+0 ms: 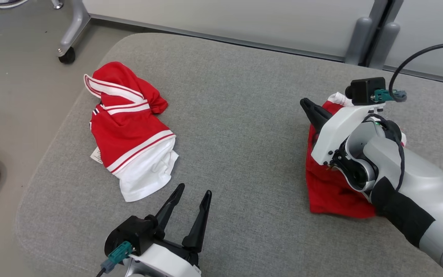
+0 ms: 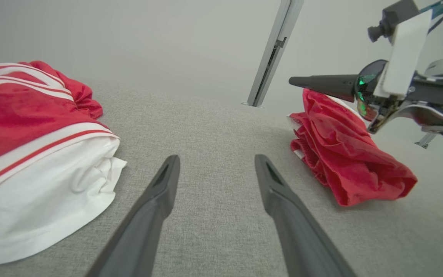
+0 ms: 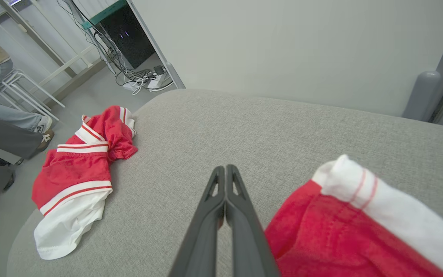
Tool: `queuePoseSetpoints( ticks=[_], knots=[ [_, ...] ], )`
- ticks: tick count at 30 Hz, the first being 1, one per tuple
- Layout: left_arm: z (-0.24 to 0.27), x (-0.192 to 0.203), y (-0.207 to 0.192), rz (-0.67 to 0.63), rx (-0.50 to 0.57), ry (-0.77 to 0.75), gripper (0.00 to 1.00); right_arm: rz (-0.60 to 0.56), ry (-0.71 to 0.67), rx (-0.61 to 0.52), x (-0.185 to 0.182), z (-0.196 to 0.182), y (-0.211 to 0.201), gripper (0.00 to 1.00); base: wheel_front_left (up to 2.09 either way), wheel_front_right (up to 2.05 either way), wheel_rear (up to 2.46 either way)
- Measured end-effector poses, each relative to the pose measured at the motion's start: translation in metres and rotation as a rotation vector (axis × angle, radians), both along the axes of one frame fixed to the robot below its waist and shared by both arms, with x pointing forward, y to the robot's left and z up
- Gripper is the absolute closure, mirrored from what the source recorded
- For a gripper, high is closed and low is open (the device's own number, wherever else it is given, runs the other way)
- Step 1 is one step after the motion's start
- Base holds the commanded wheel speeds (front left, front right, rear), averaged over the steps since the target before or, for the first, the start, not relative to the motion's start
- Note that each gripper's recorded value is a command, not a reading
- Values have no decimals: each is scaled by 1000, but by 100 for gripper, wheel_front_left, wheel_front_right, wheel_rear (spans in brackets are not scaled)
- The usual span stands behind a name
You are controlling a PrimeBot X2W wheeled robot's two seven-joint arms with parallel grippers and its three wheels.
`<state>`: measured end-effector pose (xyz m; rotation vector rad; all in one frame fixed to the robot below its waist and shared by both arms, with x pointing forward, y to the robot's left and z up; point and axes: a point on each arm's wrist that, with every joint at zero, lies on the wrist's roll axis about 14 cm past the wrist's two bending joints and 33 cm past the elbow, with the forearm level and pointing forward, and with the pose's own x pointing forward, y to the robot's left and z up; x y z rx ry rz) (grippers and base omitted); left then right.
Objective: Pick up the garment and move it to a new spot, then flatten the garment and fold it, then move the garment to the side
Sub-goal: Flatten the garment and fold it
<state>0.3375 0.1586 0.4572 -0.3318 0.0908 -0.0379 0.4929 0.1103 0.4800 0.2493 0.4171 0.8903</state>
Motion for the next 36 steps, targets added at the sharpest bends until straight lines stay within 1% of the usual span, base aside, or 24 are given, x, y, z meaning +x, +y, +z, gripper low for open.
queuePoseSetpoints(
  ticks=[4,6,12,13,14,15,16,20,23,27,31,36],
  knots=[
    [5,2,-6,-22,6,-21,0,-16,-57,47,-3,22,-12,100,0,0,0],
    [8,2,-10,-37,9,-31,0,-37,-85,62,-3,31,-25,100,0,0,0],
    [17,5,-23,-83,15,-67,0,-139,-168,80,-2,54,-75,100,0,0,0],
    [18,5,-24,-89,18,-73,0,-158,-179,82,-2,57,-84,75,0,0,0],
    [20,6,-25,-94,20,-81,0,-180,-192,88,-2,62,-94,53,0,0,0],
    [23,7,-25,-96,24,-90,0,-198,-204,93,-3,66,-101,15,0,0,0],
    [27,8,-25,-101,27,-102,0,-218,-213,97,-5,69,-110,0,0,0,0],
    [37,11,-24,-105,43,-137,0,-312,-303,125,-5,95,-147,0,0,0,0],
    [47,14,-22,-102,52,-171,0,-388,-354,130,-14,100,-176,0,0,0,0],
    [59,17,-21,-98,60,-207,0,-470,-399,124,-34,94,-204,0,0,0,0],
    [69,20,-19,-90,67,-239,0,-566,-406,132,-53,81,-229,0,0,0,0],
    [75,21,-17,-77,65,-258,0,-634,-399,125,-79,61,-239,0,0,0,0]
  ],
)
